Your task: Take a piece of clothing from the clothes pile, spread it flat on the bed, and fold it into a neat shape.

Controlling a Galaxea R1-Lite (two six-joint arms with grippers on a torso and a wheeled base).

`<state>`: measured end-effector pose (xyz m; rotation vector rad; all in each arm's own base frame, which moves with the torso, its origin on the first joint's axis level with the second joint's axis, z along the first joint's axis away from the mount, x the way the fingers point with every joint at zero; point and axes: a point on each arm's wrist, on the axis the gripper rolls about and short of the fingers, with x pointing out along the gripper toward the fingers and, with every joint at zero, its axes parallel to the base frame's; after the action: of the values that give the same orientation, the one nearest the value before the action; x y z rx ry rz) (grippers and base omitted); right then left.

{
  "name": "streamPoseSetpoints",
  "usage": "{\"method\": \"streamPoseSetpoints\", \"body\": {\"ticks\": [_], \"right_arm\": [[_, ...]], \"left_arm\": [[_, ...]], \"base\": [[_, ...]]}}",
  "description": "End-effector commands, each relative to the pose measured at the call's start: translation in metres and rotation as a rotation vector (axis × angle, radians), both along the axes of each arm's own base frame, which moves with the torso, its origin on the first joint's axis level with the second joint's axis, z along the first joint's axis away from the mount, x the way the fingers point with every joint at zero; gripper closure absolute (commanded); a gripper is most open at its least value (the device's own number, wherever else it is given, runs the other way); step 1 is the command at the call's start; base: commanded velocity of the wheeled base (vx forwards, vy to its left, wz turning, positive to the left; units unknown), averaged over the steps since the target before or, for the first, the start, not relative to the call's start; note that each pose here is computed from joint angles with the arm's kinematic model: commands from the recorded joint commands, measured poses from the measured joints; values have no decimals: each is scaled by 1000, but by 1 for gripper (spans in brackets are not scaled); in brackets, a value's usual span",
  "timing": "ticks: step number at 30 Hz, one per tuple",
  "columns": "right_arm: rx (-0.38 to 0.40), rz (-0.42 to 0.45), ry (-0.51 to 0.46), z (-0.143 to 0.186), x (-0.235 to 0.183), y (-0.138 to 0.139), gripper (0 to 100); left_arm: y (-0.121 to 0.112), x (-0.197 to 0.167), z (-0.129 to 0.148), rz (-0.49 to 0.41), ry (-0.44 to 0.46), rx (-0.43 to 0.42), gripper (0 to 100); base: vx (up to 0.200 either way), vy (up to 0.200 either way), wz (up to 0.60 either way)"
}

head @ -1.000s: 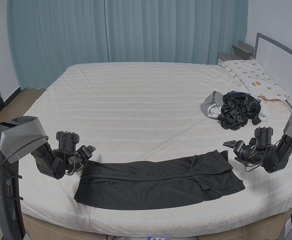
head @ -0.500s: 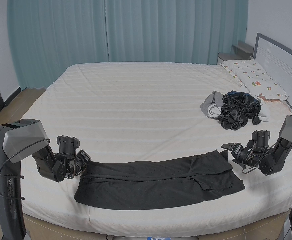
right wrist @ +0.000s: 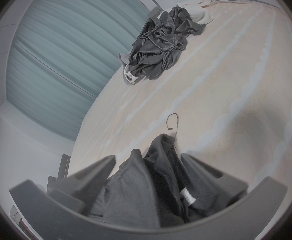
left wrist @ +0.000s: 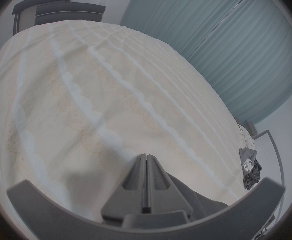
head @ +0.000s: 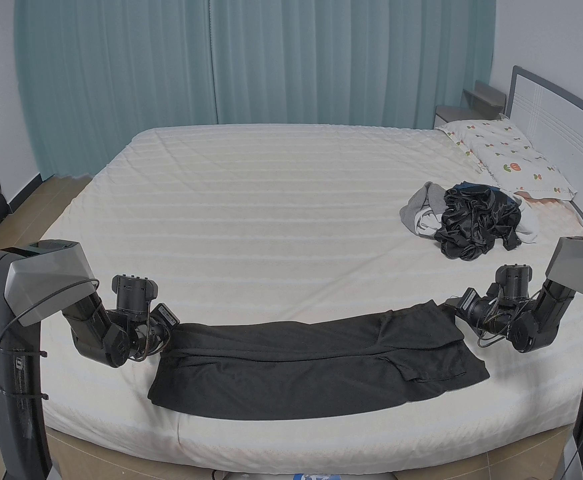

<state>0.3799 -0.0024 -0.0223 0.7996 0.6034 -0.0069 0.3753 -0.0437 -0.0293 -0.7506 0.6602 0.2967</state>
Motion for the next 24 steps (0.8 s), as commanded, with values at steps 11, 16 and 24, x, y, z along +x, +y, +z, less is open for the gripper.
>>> {"method": "streamPoseSetpoints", "body": {"ticks": [11,16,24], "right_arm": [[29,-64,-8,-2,7,-18,100],[34,-67,-11,-3,8,-18,100],[32,-79,-41,-8,9,-23,100]], "left_arm": [[1,-7,0,0,-50,-3,100],[2,-7,0,2,-48,-3,100],[6,-9,0,13,-42,-3,0]], "base": [[0,0,0],[0,0,0],[0,0,0]]}}
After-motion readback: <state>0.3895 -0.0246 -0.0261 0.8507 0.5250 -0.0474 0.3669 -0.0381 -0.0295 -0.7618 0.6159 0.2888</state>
